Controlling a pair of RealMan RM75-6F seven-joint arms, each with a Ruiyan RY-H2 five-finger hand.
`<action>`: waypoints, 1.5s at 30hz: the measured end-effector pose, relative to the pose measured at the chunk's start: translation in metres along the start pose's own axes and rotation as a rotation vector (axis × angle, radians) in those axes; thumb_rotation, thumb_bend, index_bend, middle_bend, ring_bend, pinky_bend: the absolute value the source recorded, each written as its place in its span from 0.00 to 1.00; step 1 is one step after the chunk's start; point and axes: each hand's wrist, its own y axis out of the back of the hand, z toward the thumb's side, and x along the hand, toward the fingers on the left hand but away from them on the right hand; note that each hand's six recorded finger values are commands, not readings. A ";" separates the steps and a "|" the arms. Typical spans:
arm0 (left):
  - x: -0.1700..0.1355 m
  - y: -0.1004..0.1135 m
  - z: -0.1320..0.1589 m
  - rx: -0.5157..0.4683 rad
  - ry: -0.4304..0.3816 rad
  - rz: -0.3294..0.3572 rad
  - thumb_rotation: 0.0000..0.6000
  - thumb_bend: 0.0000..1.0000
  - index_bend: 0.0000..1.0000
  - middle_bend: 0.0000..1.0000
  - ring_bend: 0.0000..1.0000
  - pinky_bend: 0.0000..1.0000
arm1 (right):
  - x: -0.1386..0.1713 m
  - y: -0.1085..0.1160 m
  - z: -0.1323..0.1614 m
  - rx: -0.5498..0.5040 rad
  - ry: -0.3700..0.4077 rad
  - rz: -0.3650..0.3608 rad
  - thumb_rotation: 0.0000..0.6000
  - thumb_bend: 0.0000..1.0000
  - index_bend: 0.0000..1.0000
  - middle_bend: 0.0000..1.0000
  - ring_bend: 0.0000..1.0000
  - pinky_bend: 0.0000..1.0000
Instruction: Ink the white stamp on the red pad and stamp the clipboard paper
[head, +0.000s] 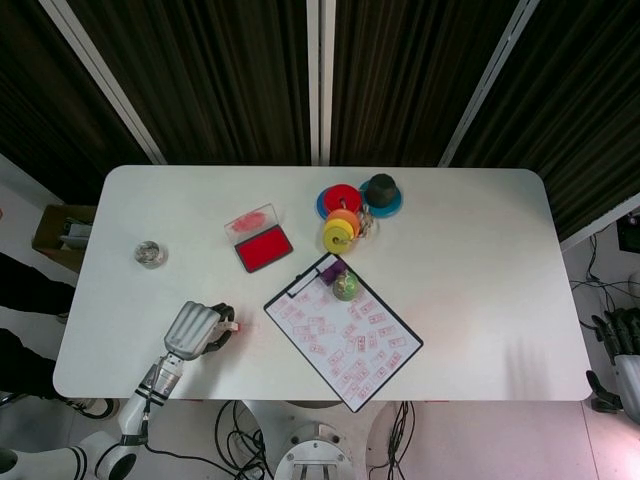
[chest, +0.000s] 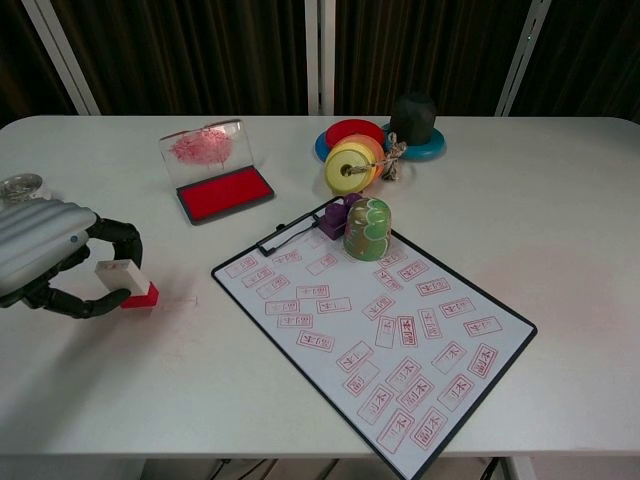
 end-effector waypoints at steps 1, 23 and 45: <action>0.000 -0.002 -0.001 0.002 0.002 -0.001 1.00 0.41 0.56 0.56 1.00 1.00 | 0.000 0.000 0.000 0.000 -0.002 0.001 1.00 0.26 0.00 0.00 0.00 0.00; 0.001 -0.011 -0.006 0.042 0.001 -0.014 1.00 0.40 0.37 0.46 1.00 1.00 | 0.000 -0.003 -0.001 0.002 -0.009 0.013 1.00 0.26 0.00 0.00 0.00 0.00; -0.006 0.008 -0.003 0.045 -0.026 0.045 1.00 0.39 0.30 0.38 1.00 1.00 | 0.000 0.000 -0.003 0.005 -0.018 0.009 1.00 0.26 0.00 0.00 0.00 0.00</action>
